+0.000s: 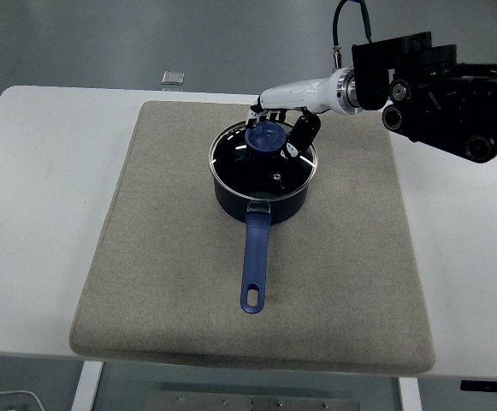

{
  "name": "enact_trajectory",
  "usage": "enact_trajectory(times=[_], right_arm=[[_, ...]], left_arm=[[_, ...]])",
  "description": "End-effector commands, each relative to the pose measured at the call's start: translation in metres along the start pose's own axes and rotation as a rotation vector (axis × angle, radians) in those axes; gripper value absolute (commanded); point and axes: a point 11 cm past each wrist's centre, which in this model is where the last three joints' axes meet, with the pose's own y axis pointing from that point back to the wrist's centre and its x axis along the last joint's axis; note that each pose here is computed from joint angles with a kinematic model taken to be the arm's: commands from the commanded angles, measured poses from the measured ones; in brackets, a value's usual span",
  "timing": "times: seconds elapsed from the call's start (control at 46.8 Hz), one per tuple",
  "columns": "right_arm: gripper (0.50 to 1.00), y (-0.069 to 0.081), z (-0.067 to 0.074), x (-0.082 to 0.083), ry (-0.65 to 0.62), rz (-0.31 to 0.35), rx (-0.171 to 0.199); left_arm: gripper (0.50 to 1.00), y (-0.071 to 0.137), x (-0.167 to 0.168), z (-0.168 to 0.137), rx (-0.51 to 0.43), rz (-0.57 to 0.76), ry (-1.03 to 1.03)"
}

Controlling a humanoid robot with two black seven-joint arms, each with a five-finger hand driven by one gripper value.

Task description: Lift the pot lid and place it to the right of the pot.

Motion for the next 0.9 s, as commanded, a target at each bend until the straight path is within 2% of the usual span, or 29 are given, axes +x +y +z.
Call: enact_trajectory(times=[0.0, 0.128, 0.363, 0.577, 0.876], right_arm=[[0.693, 0.000, -0.001, 0.001, 0.002, 0.002, 0.000], [0.682, 0.001, -0.001, 0.002, 0.003, 0.000, -0.001], [0.617, 0.001, -0.002, 0.003, 0.003, -0.005, -0.001], [0.599, 0.002, -0.002, 0.004, -0.010, -0.005, 0.003], [0.582, 0.006, -0.005, 0.014, -0.003, 0.005, 0.004]], left_arm=[[1.000, 0.000, 0.000, 0.000, 0.000, 0.000, -0.001], [1.000, 0.000, 0.000, 0.000, 0.000, 0.000, -0.001], [1.000, 0.000, 0.000, 0.000, 0.000, 0.000, 0.000], [1.000, 0.000, 0.000, 0.000, 0.000, 0.000, -0.001], [1.000, 0.000, 0.000, 0.000, 0.000, 0.000, 0.000]])
